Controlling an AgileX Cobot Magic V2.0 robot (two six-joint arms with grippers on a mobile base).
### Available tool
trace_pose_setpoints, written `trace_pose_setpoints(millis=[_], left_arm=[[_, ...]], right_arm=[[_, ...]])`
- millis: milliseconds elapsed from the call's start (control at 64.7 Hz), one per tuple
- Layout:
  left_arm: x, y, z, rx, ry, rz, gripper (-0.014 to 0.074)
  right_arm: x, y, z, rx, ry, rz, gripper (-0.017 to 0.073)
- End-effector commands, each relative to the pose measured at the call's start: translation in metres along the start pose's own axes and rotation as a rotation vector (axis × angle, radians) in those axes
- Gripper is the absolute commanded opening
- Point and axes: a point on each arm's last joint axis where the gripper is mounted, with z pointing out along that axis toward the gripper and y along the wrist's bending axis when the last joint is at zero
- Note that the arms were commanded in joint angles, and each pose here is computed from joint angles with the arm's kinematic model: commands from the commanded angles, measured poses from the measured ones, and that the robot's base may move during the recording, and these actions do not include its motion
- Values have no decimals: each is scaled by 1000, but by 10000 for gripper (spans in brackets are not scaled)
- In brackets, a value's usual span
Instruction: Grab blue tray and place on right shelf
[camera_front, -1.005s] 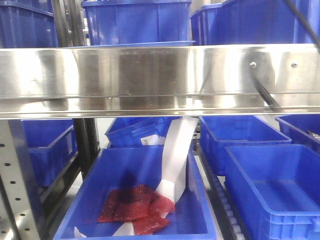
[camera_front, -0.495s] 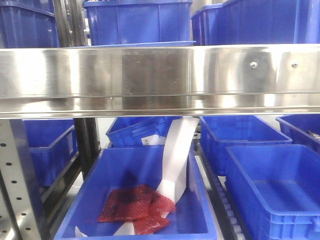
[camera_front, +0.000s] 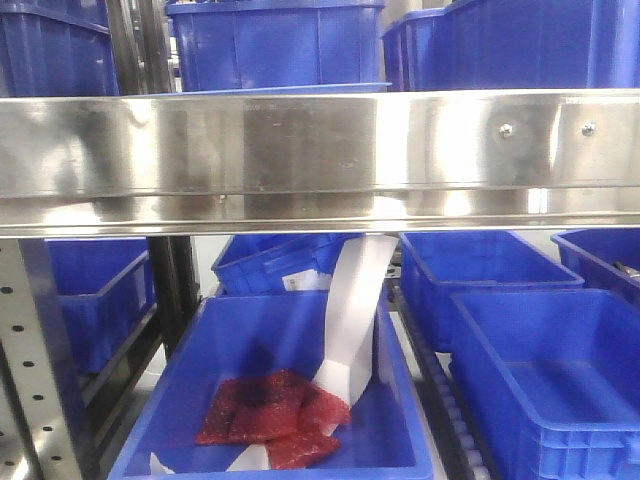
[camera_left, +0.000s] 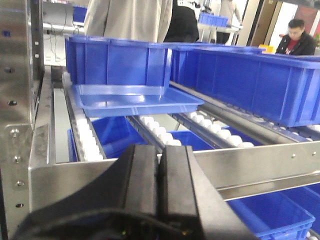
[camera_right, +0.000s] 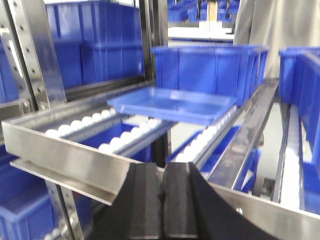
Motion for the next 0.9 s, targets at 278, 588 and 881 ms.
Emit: trace_pose_setpoints(millis=[278, 588, 881], left_arm=[[-15, -3, -1, 25, -97, 13, -48], [-15, -3, -1, 25, -97, 13, -48], [-15, -3, -1, 25, -97, 13, -48]], right_arm=[[-15, 4, -3, -34, -108, -31, 53], [7, -6, -11, 71, -100, -21, 53], [69, -28, -33, 427, -187, -203, 53]])
